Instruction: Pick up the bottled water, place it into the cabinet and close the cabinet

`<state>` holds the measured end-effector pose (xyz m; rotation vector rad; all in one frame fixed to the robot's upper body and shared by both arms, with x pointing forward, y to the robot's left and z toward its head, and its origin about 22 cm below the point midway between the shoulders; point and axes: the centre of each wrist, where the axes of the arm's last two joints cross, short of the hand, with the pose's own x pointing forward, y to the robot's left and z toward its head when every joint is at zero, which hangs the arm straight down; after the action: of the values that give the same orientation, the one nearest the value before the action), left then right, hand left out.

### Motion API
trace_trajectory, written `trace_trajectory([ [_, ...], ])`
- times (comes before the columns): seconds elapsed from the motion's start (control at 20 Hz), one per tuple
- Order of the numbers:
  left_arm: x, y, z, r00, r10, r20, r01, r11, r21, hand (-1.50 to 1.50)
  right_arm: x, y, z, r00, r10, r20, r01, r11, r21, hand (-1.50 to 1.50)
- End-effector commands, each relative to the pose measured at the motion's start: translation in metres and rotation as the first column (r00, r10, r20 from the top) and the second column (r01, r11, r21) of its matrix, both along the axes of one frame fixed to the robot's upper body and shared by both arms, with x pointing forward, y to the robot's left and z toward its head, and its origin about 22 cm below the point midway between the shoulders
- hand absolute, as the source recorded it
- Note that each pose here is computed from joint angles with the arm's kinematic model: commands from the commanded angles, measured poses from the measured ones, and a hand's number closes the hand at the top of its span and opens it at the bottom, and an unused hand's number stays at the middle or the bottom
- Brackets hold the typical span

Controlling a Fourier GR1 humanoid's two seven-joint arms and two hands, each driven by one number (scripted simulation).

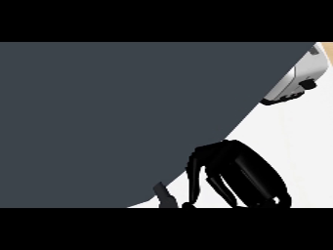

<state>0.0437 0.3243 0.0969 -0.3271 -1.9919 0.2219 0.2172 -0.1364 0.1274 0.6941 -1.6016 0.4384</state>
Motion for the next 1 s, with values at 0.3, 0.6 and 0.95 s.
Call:
trace_trajectory([
  [0.3,-0.026,0.021,0.012,1.000,0.011,0.017,-0.011,1.000,-0.025,-1.50,0.116,0.018,0.048,1.000,-0.011,-0.029,0.012,0.999,0.044,1.50],
  [0.6,-0.037,0.037,0.014,1.000,0.028,0.000,-0.028,0.999,-0.020,-1.50,0.151,0.023,0.051,0.997,0.065,-0.030,-0.065,0.998,0.019,1.50],
  [0.95,-0.038,0.035,0.011,1.000,-0.001,0.007,0.001,0.999,-0.034,-1.50,0.161,0.048,0.045,0.996,0.084,-0.044,-0.084,0.996,-0.004,1.50],
])
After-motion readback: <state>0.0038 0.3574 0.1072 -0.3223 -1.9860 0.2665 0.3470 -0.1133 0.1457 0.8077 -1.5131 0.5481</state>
